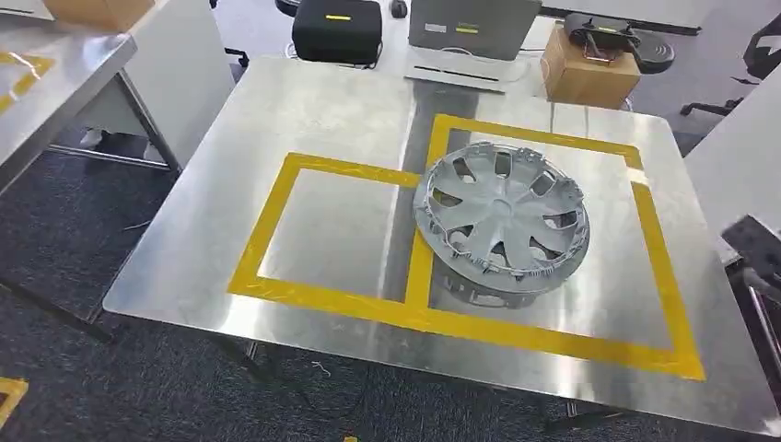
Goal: Take the parts from the cabinet and place them on the table.
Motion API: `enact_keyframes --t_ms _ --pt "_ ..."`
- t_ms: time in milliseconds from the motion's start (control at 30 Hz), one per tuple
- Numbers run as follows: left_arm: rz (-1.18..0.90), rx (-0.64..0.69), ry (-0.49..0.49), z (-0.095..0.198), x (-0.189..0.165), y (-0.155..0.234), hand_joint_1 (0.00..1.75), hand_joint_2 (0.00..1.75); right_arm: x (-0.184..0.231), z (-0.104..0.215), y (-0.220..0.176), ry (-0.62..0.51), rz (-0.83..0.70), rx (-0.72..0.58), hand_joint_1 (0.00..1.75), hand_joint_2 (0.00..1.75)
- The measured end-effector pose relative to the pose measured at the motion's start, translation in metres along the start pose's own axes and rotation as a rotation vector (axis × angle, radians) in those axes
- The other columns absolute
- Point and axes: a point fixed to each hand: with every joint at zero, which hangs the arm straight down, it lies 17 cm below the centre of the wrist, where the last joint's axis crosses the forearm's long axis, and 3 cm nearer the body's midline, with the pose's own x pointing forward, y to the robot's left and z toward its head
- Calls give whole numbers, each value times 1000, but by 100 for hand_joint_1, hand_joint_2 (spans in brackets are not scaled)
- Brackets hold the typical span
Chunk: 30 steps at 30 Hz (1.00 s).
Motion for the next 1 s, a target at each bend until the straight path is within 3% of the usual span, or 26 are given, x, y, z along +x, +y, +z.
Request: enact_keyframes --t_ms 167,333,467,733,900,1000 --pt "-2 8 10 -1 -3 4 0 0 -126 1 -8 224 44 -114 0 175" --pt "-1 14 13 0 2 8 0 0 -195 6 -31 426 59 -225 0 175" --pt "0 15 16 0 4 9 0 0 -237 16 -7 570 10 -229 0 175" --pt "0 14 13 1 8 9 0 0 -272 39 92 732 -169 -55 0 175" --pt "-2 10 8 1 12 7 0 0 -244 61 211 762 -455 94 0 175" --pt "-3 11 0 2 15 7 0 0 -223 97 294 788 -470 256 0 175"
